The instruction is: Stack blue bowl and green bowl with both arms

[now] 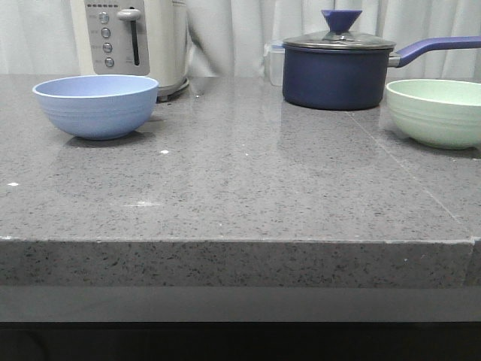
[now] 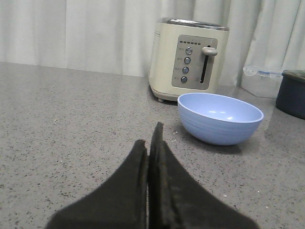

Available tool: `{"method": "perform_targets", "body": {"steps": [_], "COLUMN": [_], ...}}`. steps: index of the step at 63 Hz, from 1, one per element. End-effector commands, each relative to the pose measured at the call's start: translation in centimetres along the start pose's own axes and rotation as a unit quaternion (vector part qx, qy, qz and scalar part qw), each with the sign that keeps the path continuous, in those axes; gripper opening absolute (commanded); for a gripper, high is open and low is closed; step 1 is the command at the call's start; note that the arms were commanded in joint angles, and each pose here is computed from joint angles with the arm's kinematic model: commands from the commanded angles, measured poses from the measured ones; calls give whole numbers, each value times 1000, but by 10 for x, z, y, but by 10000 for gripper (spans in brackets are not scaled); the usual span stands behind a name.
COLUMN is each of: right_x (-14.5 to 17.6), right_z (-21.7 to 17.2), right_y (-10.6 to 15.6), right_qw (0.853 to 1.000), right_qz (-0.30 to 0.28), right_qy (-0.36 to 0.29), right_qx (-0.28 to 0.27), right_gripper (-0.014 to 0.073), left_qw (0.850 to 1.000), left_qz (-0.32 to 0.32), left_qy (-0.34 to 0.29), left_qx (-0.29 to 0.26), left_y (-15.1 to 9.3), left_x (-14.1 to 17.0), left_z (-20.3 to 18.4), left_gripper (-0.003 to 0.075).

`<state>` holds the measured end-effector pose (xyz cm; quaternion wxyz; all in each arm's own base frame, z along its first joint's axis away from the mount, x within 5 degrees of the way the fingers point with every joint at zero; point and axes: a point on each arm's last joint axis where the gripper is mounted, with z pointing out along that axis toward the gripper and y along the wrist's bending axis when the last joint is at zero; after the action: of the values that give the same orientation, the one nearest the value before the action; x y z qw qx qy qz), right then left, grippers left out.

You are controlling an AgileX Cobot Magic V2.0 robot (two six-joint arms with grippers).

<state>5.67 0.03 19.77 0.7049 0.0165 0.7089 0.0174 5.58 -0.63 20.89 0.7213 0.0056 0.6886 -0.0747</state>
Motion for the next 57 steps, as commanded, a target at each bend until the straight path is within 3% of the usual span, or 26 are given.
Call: {"method": "perform_targets", "body": {"steps": [1, 57], "right_x": [-15, -16], "right_z": [-3, -3], "right_y": [0, 0], "right_qw": [998, 998], "right_qz": [-7, -7], "right_qy": [-62, -69], "right_qx": [4, 5], "right_gripper": [-54, -54], "left_qw": [999, 998], "left_qz": [-4, -5], "left_qy": [-48, -62], "left_qx": [2, 3], "left_y": [0, 0], "left_x": [-7, -9], "left_z": [-2, -2], "left_gripper": [-20, -20]}}
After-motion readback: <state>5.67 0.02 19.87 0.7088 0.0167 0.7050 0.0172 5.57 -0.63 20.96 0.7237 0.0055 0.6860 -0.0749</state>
